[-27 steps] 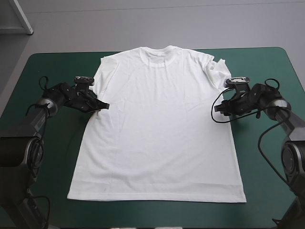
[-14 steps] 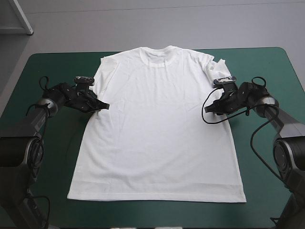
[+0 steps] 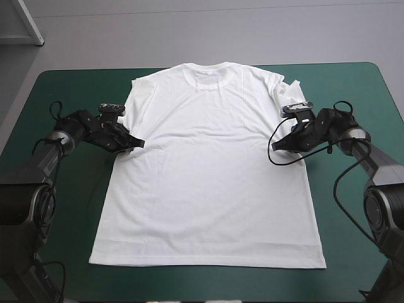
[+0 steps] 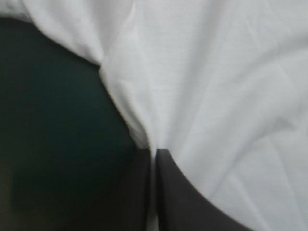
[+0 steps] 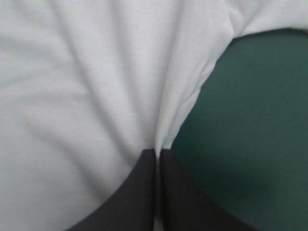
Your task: Fold the cloth
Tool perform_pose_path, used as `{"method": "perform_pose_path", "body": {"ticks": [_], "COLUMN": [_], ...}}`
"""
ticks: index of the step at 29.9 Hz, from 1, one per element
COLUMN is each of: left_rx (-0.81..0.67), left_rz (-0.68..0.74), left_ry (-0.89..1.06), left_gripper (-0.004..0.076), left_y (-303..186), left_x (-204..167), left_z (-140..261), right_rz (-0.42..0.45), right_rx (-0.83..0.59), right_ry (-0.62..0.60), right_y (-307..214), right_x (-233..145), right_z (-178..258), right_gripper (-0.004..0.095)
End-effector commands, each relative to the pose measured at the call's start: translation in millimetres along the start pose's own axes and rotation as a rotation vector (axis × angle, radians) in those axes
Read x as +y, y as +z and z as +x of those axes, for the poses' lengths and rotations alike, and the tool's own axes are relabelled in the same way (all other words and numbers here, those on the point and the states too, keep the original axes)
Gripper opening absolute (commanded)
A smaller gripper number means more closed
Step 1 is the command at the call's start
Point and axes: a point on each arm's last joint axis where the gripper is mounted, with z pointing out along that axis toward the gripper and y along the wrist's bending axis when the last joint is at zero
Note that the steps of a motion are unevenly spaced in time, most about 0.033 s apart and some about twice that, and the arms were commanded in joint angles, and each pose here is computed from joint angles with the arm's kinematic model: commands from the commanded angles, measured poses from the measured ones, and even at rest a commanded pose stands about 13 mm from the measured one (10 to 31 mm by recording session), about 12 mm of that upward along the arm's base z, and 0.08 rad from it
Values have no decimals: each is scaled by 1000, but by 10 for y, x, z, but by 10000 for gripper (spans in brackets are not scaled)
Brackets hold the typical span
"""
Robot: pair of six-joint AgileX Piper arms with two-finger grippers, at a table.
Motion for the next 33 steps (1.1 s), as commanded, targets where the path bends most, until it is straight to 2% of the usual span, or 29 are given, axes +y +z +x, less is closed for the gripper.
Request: {"method": "perform_pose_path", "body": {"ticks": [1,4,11,21,25,33], "left_rx": [-129,-209,-522,-935,-990,-964], "left_rz": [2,4,-24,-87,-101,-103], "left_ry": [24,50,137,277,299,278], "left_gripper": [19,19,19,19,19,19], "left_y": [-517,-833,-1942,-3524,-3714,-3510], "left_x": [-154,-241,-536,-1024,-1084,-988], "left_z": [-194,-299,-572,-451,-413,-570], "right_rz": [-3,-4,42,137,169,162], "right_rx": [-217,-364,-658,-979,-1059,-1017], "right_ry": [-38,-62,-132,-234,-262,-251], "right_y": [-703,-1206,-2334,-3700,-3947,-3738], "right_x": [120,208,385,647,701,638], "right_z": [-292,-430,-582,-343,-228,-380], "right_gripper": [-8,-8,-11,-14,-14,-14]}}
